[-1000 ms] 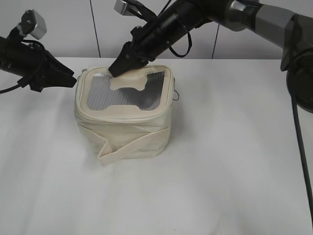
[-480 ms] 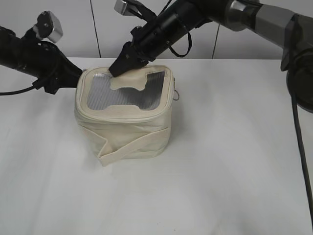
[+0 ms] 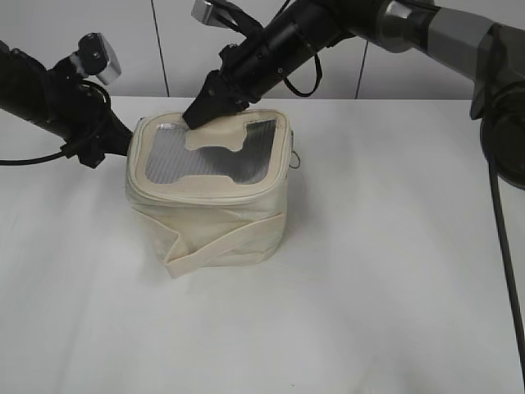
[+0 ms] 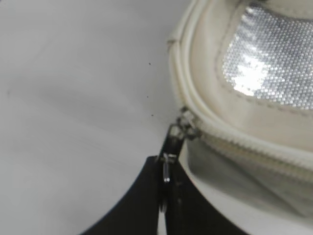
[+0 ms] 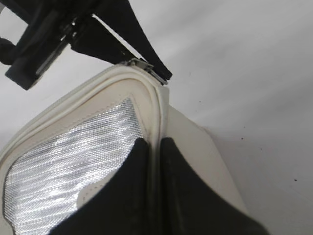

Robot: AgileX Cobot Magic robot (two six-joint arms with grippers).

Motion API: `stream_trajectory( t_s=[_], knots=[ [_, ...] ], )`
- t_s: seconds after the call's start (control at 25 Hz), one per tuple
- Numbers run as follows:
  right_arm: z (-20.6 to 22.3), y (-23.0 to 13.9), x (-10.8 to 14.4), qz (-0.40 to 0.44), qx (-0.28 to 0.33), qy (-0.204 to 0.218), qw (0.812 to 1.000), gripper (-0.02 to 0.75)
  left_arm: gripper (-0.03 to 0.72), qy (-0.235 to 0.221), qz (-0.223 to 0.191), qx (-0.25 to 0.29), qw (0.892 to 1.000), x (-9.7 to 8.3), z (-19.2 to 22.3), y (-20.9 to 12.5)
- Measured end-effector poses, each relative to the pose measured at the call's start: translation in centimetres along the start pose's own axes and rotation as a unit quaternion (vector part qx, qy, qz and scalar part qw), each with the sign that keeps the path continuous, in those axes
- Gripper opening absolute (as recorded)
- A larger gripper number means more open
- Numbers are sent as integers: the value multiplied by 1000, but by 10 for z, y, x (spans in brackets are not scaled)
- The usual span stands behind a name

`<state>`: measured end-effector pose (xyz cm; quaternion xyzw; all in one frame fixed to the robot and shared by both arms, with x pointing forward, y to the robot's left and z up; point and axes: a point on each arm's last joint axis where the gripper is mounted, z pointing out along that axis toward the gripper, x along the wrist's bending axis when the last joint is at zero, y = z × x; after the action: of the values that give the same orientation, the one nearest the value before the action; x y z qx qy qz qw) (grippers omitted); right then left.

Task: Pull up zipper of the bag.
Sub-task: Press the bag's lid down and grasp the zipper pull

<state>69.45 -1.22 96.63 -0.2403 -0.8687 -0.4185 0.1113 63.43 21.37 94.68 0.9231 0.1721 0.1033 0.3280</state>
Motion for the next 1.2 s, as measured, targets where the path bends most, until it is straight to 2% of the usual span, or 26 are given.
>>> stream_trajectory(
  t_s=[0.08, 0.24, 0.52, 0.68, 0.8, 0.96, 1.04, 1.2],
  knots=[
    [0, 0, -1, 11, -1, -4, 1000, 50, -8, 0, -32, 10, 999, -1, -6, 0],
    [0, 0, -1, 37, -1, -6, 999, 50, -8, 3, -53, 20, 998, -12, -24, 2],
    [0, 0, -1, 67, -2, -7, 998, 50, -8, 61, -91, 18, 994, -52, -57, -6],
    [1, 1, 0, 75, -4, -5, 997, 50, -8, 68, -115, 5, 991, -78, -71, -12],
    [1, 1, 0, 90, -5, -4, 996, 50, -8, 60, -126, 6, 990, -96, -76, -19],
    [1, 2, 0, 105, -7, -6, 994, 50, -8, 19, -151, -1, 988, -123, -75, -26],
    [1, 2, 0, 112, -8, -7, 994, 50, -8, -8, -146, 1, 989, -139, -71, -25],
    [1, 1, 0, 114, -6, -7, 993, 50, -8, -33, -113, -3, 993, -168, -53, -7]
  ],
)
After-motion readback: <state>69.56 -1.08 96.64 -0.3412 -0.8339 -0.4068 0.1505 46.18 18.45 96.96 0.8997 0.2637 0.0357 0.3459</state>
